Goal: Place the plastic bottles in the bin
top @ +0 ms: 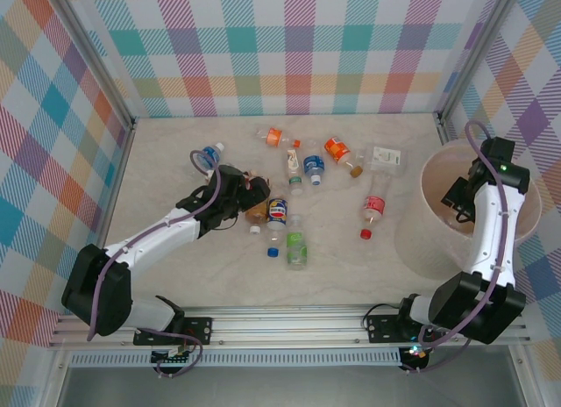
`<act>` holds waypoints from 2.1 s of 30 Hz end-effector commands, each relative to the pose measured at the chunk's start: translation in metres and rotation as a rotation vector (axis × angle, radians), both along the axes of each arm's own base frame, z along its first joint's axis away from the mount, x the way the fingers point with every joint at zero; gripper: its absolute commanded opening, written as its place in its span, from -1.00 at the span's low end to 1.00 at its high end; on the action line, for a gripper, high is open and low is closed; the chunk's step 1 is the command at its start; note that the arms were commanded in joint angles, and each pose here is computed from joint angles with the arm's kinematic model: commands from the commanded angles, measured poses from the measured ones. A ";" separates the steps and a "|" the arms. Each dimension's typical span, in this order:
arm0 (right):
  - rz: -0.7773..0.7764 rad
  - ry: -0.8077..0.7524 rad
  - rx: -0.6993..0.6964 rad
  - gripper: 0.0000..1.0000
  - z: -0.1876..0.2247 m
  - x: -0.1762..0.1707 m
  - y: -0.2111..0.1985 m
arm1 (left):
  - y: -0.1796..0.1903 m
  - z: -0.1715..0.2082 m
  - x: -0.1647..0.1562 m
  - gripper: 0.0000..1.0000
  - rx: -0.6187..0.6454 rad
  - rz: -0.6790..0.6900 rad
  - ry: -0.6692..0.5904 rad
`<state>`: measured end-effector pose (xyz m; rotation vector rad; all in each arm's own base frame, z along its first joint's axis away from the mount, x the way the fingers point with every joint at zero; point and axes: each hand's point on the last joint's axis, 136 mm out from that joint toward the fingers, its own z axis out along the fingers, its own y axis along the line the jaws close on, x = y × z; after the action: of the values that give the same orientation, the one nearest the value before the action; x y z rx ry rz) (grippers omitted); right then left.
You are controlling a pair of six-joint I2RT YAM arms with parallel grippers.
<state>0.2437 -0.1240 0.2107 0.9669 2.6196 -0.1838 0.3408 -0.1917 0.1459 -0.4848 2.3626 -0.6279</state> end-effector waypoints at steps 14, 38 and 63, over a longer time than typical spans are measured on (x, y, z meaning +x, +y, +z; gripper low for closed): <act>-0.032 -0.178 0.040 0.50 0.027 0.010 0.010 | 0.033 -0.001 -0.004 0.99 0.114 0.098 0.029; 0.382 -1.017 0.297 0.99 0.194 0.021 0.118 | 0.092 0.023 0.029 0.99 0.372 0.051 0.097; 0.930 -1.053 0.577 0.99 0.185 0.032 0.243 | 0.191 -0.015 0.140 1.00 0.628 -0.343 0.151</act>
<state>0.2749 0.1173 0.3859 -0.1089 1.8546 1.0735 0.4759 0.0078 0.1356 -0.0282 2.6017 0.1485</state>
